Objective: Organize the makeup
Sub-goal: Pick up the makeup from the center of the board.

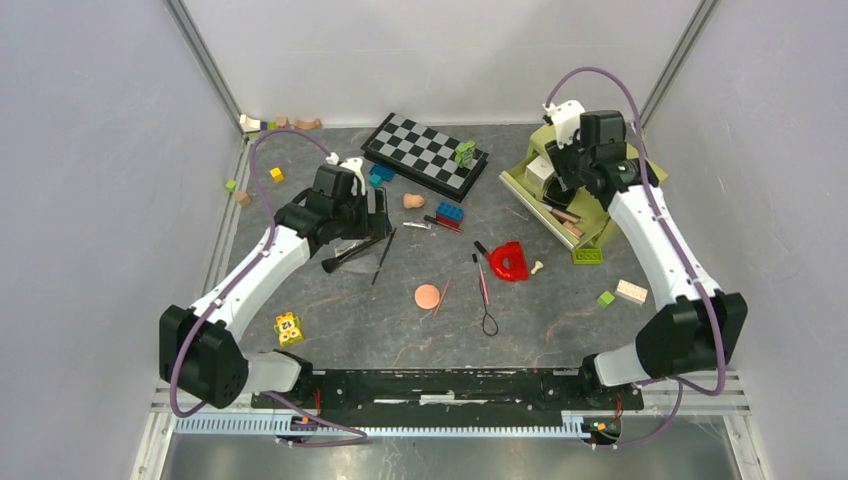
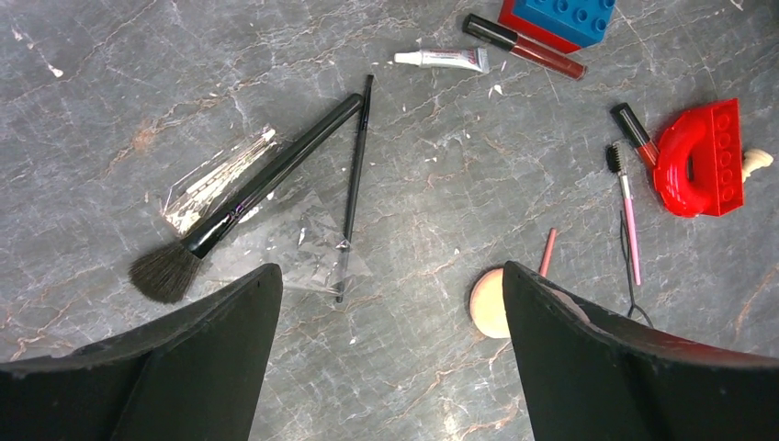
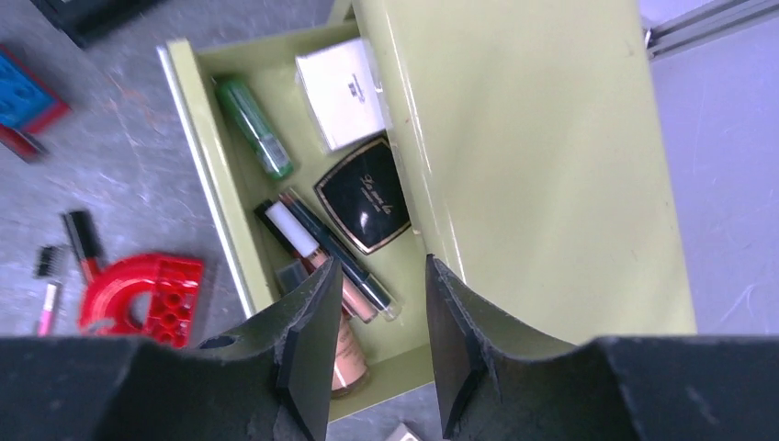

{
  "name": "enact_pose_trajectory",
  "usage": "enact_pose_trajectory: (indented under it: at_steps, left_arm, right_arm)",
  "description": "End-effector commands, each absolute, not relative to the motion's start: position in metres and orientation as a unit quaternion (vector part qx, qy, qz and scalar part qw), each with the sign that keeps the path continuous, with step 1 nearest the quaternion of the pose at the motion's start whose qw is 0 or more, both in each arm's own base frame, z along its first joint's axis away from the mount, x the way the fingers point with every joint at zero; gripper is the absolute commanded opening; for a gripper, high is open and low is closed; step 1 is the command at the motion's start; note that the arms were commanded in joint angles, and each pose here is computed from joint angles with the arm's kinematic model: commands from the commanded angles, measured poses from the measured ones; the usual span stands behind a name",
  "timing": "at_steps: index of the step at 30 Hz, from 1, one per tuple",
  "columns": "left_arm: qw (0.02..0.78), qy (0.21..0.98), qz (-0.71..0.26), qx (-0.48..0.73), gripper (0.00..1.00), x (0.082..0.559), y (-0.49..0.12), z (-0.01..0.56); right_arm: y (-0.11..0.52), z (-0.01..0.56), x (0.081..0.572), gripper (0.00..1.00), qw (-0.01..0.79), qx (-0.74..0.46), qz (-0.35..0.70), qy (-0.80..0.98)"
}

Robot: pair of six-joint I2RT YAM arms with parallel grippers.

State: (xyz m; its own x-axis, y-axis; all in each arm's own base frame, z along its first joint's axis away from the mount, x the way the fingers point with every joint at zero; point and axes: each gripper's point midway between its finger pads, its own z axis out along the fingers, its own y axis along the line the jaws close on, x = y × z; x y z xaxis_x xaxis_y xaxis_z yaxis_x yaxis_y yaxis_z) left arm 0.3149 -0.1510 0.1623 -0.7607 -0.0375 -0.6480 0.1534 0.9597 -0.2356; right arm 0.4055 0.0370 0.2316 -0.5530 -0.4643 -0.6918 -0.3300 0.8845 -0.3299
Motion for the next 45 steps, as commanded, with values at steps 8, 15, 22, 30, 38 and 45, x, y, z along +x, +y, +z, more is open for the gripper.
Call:
enact_pose_trajectory:
  at_steps: [8,15,22,30,38,45]
  left_arm:
    - [0.387,0.915,-0.111,0.018,1.00,0.307,-0.130,0.190]
    - [0.384,0.915,-0.123,-0.008,1.00,0.294,-0.127,0.196]
    - [0.386,0.915,-0.112,-0.019,1.00,0.292,-0.121,0.198]
    - [0.399,0.912,-0.097,-0.006,1.00,0.290,-0.113,0.202]
    - [0.395,0.917,-0.061,0.009,1.00,0.291,-0.103,0.195]
    - [0.390,0.919,-0.045,0.021,1.00,0.288,-0.097,0.177]
  right_arm:
    - [0.082,0.289,0.363,0.47,0.561,-0.110,0.084,0.816]
    - [0.079,0.269,0.329,0.56,0.535,-0.099,0.096,0.834]
    - [0.075,0.227,0.302,0.66,0.487,-0.099,0.095,0.863]
    - [0.089,0.230,0.297,0.72,0.505,-0.094,0.134,0.847]
    - [0.158,0.216,0.293,0.71,0.477,-0.145,0.129,0.857]
    - [0.210,0.160,0.296,0.67,0.393,-0.236,0.129,0.879]
